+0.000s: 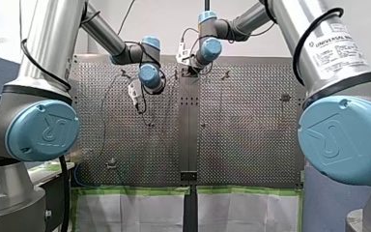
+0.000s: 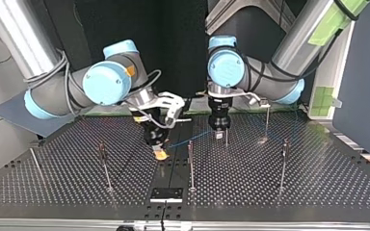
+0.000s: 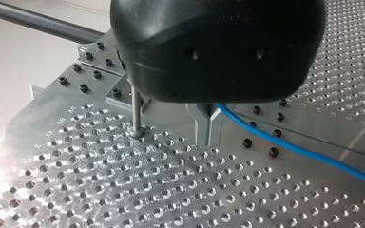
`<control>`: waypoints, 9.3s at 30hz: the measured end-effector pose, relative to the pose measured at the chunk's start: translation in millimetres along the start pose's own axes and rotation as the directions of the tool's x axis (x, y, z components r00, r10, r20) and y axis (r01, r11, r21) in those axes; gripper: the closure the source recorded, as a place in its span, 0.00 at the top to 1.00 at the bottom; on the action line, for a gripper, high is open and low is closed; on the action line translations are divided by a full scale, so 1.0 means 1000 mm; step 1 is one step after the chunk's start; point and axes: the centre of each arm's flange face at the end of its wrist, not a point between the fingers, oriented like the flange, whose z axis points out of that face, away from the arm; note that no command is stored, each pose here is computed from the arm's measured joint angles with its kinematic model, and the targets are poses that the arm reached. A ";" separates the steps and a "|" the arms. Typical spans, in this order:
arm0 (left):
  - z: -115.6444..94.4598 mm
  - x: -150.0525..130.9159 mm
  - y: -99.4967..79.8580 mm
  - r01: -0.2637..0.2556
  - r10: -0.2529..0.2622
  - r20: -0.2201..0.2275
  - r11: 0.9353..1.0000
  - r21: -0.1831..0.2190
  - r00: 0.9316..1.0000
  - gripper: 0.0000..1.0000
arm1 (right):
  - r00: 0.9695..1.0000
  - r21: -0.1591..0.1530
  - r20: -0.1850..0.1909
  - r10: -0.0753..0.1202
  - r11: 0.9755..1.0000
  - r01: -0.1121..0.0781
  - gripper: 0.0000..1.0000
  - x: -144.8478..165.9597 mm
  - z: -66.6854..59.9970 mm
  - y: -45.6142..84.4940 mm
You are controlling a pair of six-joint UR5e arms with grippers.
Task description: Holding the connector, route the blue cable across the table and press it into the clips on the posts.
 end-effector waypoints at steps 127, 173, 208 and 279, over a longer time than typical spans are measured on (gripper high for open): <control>-0.065 -0.066 -0.125 -0.069 0.071 0.003 0.966 0.248 0.997 1.00 | 1.000 -0.149 0.013 -0.016 0.989 0.018 0.00 0.026 -0.008 0.103; 0.039 -0.025 -0.158 -0.065 0.058 0.049 0.988 0.143 0.997 1.00 | 1.000 -0.140 0.013 -0.015 0.990 0.017 0.00 0.027 -0.008 0.101; 0.021 -0.013 -0.154 -0.100 0.100 0.000 0.993 0.061 0.995 0.00 | 1.000 -0.132 0.019 -0.012 0.991 0.014 0.00 0.024 -0.009 0.100; 0.002 0.218 -0.080 -0.082 0.118 -0.134 0.965 0.249 0.984 0.00 | 0.938 -0.156 0.347 -0.017 0.985 0.076 0.00 -0.192 -0.054 0.159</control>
